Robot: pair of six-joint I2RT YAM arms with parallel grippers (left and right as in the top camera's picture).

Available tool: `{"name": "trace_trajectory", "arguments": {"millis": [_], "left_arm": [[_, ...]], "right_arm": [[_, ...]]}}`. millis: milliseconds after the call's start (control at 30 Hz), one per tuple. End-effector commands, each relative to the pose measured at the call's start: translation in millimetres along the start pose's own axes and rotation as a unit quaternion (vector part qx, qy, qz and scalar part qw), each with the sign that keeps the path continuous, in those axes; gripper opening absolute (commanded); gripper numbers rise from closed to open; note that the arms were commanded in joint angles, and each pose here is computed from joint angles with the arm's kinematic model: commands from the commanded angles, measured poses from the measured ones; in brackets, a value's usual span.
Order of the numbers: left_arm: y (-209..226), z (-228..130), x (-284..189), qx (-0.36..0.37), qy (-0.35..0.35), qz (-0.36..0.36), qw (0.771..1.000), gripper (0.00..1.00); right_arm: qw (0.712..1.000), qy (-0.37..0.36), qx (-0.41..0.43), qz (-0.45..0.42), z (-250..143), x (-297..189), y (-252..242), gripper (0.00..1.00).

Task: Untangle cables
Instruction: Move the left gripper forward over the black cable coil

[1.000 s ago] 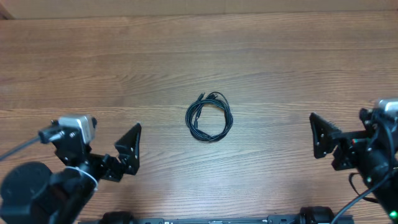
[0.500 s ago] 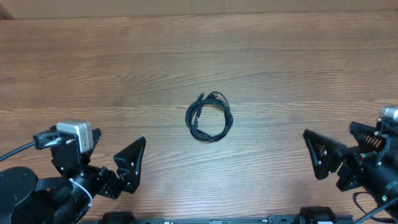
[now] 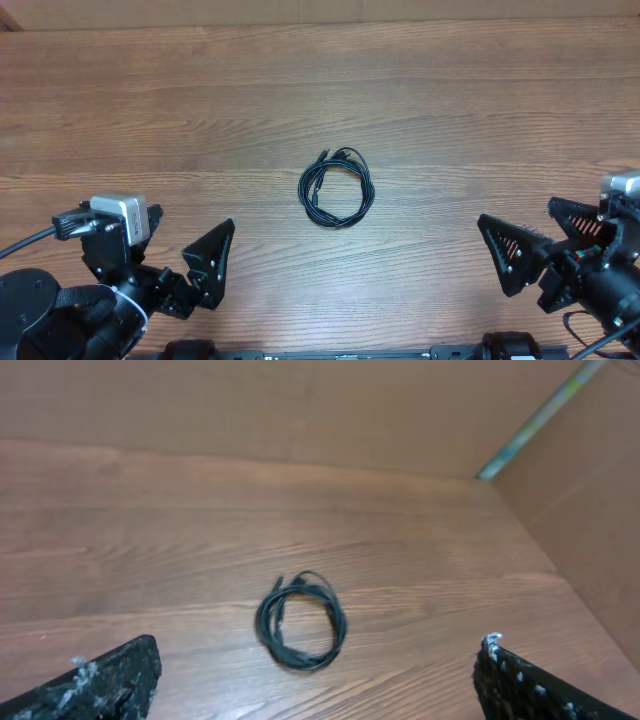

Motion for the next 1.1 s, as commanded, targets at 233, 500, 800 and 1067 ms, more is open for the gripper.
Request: {"name": "trace_trajectory", "arguments": {"millis": [233, 500, 800, 1067], "left_arm": [[33, -9, 23, -0.024, 0.018, 0.126, 0.992, 0.99], [73, -31, 96, -0.078, 0.123, 0.134, 0.98, 1.0], [98, -41, 180, -0.084, 0.22, 0.035, 0.971, 0.99], [98, -68, 258, -0.059, 0.316, -0.02, 0.947, 1.0]], "right_arm": [[0.999, -0.023, -0.01, 0.046, 8, -1, 6, 1.0], [0.999, -0.02, -0.008, 0.047, 16, 9, 1, 1.0], [0.999, -0.022, -0.009, 0.047, 16, 9, 1, 1.0], [0.999, -0.022, -0.009, 0.047, 16, 9, 1, 1.0]]}}
Point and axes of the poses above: each gripper's point midway between its finger pads, its own x axis out along the fingers, its own y axis along the line the jaws close on, z = x × y, the point moved 10 cm from there along -x, back along the fingers, and after that the axes turned 13 degrees about -x, right-handed, at the moved point
